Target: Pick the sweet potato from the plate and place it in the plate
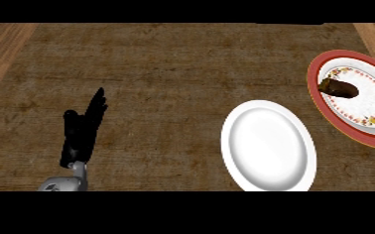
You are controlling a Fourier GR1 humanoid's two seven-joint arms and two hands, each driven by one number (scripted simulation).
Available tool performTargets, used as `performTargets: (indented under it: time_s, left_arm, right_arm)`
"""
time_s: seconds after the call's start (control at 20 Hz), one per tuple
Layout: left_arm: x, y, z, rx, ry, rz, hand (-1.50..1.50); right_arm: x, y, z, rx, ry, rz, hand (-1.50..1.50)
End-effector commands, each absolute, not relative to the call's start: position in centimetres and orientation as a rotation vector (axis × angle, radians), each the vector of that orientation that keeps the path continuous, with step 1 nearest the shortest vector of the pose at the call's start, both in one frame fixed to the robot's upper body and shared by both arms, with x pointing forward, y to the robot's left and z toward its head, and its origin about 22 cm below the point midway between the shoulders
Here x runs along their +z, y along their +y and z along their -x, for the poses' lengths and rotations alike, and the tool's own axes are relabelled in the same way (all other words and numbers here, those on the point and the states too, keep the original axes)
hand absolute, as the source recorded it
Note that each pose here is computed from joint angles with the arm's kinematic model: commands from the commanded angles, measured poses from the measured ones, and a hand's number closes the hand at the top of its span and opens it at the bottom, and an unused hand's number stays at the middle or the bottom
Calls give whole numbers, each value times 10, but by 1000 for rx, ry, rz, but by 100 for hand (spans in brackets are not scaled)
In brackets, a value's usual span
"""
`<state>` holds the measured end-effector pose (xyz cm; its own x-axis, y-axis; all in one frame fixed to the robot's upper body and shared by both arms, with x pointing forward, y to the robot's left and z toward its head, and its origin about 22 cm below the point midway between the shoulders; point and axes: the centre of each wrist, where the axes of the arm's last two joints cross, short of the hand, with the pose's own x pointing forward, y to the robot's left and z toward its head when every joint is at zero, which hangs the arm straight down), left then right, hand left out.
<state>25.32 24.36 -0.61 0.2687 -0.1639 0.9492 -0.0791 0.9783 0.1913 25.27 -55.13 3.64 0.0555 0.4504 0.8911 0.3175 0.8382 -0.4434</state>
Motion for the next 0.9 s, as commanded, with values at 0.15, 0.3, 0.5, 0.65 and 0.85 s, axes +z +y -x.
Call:
performTargets:
  time_s: [0.15, 0.3, 0.5, 0.65, 0.85]
  left_arm:
    - [-1, 246, -257, -64, -1307, -225, 0]
    - [-6, 246, -251, -67, -1319, -219, 0]
    - [-12, 237, -256, -51, -1305, -229, 0]
    - [-12, 236, -261, -69, -1307, -209, 0]
    - [-13, 240, -257, -58, -1292, -205, 0]
  right_arm:
    - [26, -559, -232, 62, -1556, 692, -150]
    - [27, -566, -222, 41, -1554, 673, -150]
    - [34, -572, -218, 17, -1520, 760, -150]
    - [46, -578, -220, -24, -1534, 782, -150]
    - [45, -582, -211, 2, -1503, 779, -150]
